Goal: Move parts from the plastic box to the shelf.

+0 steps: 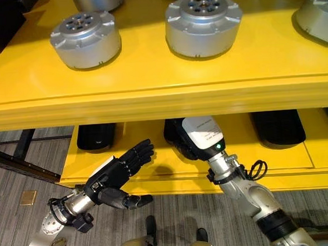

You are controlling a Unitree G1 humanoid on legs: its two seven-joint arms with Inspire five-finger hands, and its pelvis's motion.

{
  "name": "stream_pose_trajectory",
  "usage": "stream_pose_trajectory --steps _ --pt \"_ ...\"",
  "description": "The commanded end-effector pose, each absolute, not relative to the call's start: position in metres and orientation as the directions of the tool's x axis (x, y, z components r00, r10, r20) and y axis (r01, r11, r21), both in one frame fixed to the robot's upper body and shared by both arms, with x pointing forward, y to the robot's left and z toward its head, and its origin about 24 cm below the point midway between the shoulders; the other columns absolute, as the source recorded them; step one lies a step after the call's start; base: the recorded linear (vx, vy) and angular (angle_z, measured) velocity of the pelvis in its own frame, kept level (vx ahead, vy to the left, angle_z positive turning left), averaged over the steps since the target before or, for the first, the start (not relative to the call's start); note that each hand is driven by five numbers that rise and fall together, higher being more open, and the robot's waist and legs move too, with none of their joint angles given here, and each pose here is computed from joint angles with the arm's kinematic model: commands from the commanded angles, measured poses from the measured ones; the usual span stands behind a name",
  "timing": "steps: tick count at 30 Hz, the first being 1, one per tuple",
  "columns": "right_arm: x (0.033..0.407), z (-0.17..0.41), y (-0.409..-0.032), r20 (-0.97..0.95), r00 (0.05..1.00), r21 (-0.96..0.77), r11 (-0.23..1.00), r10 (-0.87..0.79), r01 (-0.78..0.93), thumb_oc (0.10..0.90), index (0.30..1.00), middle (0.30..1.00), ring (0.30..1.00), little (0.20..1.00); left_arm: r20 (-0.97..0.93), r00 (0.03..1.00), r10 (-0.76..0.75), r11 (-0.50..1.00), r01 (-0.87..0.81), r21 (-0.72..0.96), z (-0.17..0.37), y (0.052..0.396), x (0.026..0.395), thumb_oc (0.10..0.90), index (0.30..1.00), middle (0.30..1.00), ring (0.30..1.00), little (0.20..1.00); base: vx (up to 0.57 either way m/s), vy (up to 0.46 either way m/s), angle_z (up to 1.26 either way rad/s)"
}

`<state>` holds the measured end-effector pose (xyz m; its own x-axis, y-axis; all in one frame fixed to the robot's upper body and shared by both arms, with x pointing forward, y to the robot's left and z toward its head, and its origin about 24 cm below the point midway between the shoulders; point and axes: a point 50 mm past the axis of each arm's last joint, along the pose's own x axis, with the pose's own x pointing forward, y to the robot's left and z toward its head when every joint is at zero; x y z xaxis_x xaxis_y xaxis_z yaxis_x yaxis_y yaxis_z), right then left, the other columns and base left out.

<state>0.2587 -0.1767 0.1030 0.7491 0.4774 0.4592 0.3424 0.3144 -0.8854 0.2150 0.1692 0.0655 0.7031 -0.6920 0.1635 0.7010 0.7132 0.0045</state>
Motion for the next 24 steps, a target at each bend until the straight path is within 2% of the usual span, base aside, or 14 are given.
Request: stream_pose_trajectory --steps 1,6,9,13,16,18,24 --pt "0.248 0.143 -0.163 0.641 0.595 -0.759 0.513 0.485 0.401 0.900 1.000 1.000 1.000 1.000 0.395 0.641 -0.658 0.710 0.702 0.043 0.097 0.157 0.212 0.900 1.000 1.000 1.000 1.000 -0.03 0.046 -0.03" --pt "0.232 0.157 -0.159 0.700 0.568 -0.683 0.638 0.432 0.356 0.900 1.000 1.000 1.000 1.000 0.411 0.660 -0.629 0.739 0.672 0.050 0.100 0.159 0.211 0.900 1.000 1.000 1.000 1.000 -0.03 0.038 -0.13" --pt "0.225 0.164 -0.162 0.756 0.578 -0.570 0.744 0.307 0.350 0.900 1.000 1.000 1.000 1.000 0.424 0.665 -0.615 0.750 0.659 0.055 0.101 0.158 0.210 0.900 1.000 1.000 1.000 1.000 -0.04 0.040 -0.13" --pt "0.219 0.167 -0.165 0.798 0.563 -0.482 0.788 0.215 0.383 0.900 1.000 1.000 1.000 1.000 0.434 0.674 -0.597 0.763 0.645 0.049 0.102 0.157 0.211 0.900 1.000 1.000 1.000 1.000 -0.03 0.033 -0.07" --pt "0.217 0.166 -0.168 0.789 0.605 -0.395 0.843 0.108 0.365 0.900 1.000 1.000 1.000 1.000 0.440 0.680 -0.587 0.771 0.635 0.047 0.103 0.155 0.212 0.900 1.000 1.000 1.000 1.000 -0.04 0.039 -0.27" --pt "0.215 0.165 -0.167 0.787 0.606 -0.398 0.844 0.113 0.360 0.900 1.000 1.000 1.000 1.000 0.444 0.683 -0.580 0.777 0.628 0.047 0.103 0.154 0.212 0.900 1.000 1.000 1.000 1.000 -0.03 0.029 -0.10" --pt "0.214 0.154 -0.170 0.718 0.693 -0.356 0.892 0.069 0.280 0.900 1.000 1.000 1.000 1.000 0.456 0.688 -0.564 0.789 0.612 0.053 0.105 0.151 0.215 0.900 1.000 1.000 1.000 1.000 -0.02 0.007 -0.15"
